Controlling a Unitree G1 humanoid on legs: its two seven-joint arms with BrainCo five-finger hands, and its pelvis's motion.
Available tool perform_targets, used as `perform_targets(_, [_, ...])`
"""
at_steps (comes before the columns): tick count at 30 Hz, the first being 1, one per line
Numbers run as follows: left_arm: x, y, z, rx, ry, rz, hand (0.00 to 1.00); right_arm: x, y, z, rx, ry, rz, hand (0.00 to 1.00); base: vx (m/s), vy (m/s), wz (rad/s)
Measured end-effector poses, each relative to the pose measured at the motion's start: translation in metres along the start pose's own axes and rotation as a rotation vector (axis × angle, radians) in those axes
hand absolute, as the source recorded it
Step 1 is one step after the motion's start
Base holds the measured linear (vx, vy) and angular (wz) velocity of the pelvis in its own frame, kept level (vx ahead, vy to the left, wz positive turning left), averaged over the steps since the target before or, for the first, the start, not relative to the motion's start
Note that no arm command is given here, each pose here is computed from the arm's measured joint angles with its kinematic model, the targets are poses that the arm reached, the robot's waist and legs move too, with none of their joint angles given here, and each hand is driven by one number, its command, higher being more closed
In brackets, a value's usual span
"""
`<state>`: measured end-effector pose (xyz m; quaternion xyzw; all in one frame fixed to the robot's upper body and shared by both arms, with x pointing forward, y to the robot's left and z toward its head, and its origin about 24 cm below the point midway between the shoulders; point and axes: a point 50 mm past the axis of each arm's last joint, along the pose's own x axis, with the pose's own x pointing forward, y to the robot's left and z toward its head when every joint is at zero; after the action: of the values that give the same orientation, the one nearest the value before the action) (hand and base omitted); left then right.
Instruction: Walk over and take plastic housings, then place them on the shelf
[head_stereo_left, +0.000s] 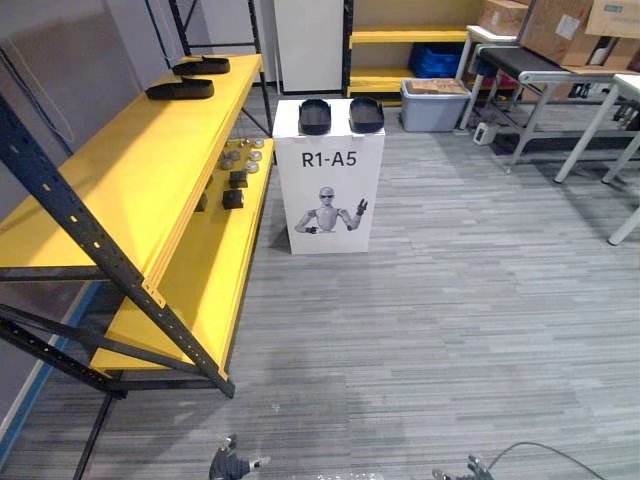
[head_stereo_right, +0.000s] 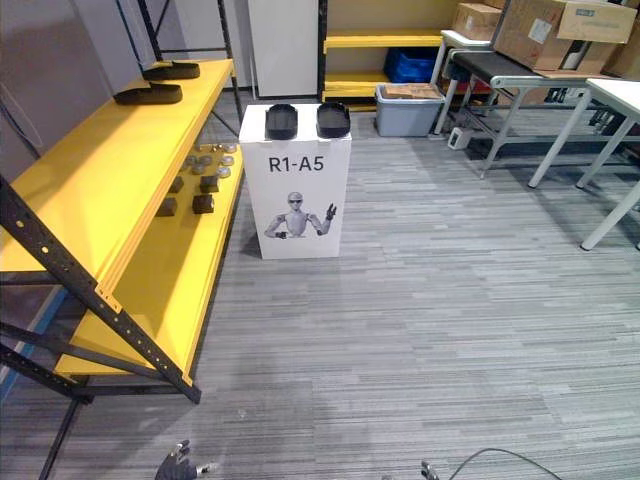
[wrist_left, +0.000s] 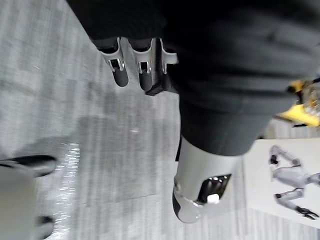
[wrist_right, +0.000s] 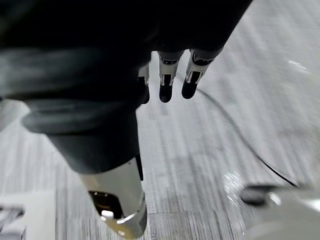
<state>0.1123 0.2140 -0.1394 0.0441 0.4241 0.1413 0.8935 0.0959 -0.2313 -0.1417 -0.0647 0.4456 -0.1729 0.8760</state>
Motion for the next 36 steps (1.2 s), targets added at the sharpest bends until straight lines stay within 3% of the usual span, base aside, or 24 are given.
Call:
perform_targets(10, [0.002, 0.011, 0.008, -0.011, -0.033, 0.047, 0.0, 0.004, -0.002, 0.02, -0.051, -0.079, 0.006, 0.0, 0.02, 0.016, -0.06])
perform_targets(21, [-0.006, 0.008, -0.004, -0.042, -0.01, 0.047, 0.0, 0.004, -0.004, 0.032, 0.014, -0.124, -0.003, 0.0, -0.07, 0.019, -0.09])
perform_targets(36, [-0.002, -0.007, 0.041, -0.088, -0.171, 0.027, 0.0, 0.008, -0.003, 0.073, 0.096, -0.257, -0.018, 0.0, 0.19, -0.004, 0.0])
